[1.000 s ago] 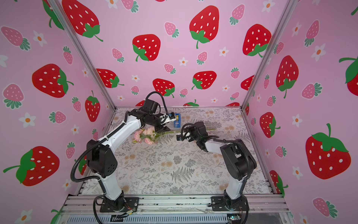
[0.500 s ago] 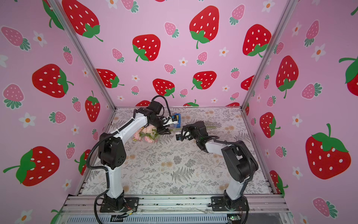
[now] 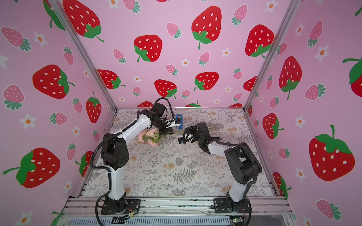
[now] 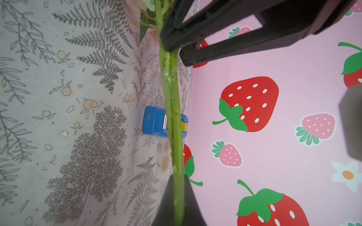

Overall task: Wrap bouquets with tape
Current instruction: Wrap the tape around the bouquet, then tear off the tape using the Tape Cutter.

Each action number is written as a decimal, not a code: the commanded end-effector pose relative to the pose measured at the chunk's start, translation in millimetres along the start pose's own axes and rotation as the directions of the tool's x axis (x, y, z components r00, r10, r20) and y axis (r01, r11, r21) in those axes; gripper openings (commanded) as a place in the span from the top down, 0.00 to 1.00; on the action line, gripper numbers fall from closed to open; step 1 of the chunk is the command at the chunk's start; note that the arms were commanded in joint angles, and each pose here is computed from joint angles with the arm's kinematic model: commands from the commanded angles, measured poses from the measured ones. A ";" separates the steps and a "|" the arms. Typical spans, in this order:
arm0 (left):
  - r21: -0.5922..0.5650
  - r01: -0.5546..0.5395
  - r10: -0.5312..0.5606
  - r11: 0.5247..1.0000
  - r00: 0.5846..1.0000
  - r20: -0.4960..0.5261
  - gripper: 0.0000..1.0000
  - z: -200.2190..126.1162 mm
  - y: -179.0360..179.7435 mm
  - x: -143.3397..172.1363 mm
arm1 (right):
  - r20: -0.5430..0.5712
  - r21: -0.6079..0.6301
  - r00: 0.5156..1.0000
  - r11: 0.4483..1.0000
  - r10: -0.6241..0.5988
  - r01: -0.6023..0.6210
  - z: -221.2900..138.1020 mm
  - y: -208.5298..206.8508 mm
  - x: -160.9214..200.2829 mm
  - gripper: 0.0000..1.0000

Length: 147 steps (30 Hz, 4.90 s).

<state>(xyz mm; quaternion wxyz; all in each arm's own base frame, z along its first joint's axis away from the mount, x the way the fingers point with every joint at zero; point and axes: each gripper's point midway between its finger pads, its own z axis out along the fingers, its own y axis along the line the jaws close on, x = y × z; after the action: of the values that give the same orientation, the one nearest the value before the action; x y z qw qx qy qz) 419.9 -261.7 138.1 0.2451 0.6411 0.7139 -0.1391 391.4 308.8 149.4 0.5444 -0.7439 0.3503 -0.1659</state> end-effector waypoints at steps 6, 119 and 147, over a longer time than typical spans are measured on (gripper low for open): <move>0.085 -0.020 0.018 0.996 1.000 0.025 0.50 2.6 -15.8 -2.1 | 0.110 0.084 0.992 0.995 -0.056 0.047 -14.1 -32.8 -29.4 1.00; -0.368 -0.431 0.330 0.824 0.893 -0.306 1.00 73.0 -49.4 32.0 | -0.400 0.098 -0.729 -0.765 0.555 -0.636 133.8 73.1 33.9 1.00; -0.464 -0.443 0.350 0.767 0.895 -0.277 1.00 35.6 -41.9 8.0 | -0.419 0.436 -0.725 -0.579 0.547 -0.689 109.7 117.5 58.3 1.00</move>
<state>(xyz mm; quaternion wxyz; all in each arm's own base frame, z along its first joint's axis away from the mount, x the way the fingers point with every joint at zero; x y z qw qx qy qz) 389.8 -271.1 82.3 0.3472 0.6927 0.6080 0.1729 473.0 352.1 25.1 0.1635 0.0015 0.9389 0.3030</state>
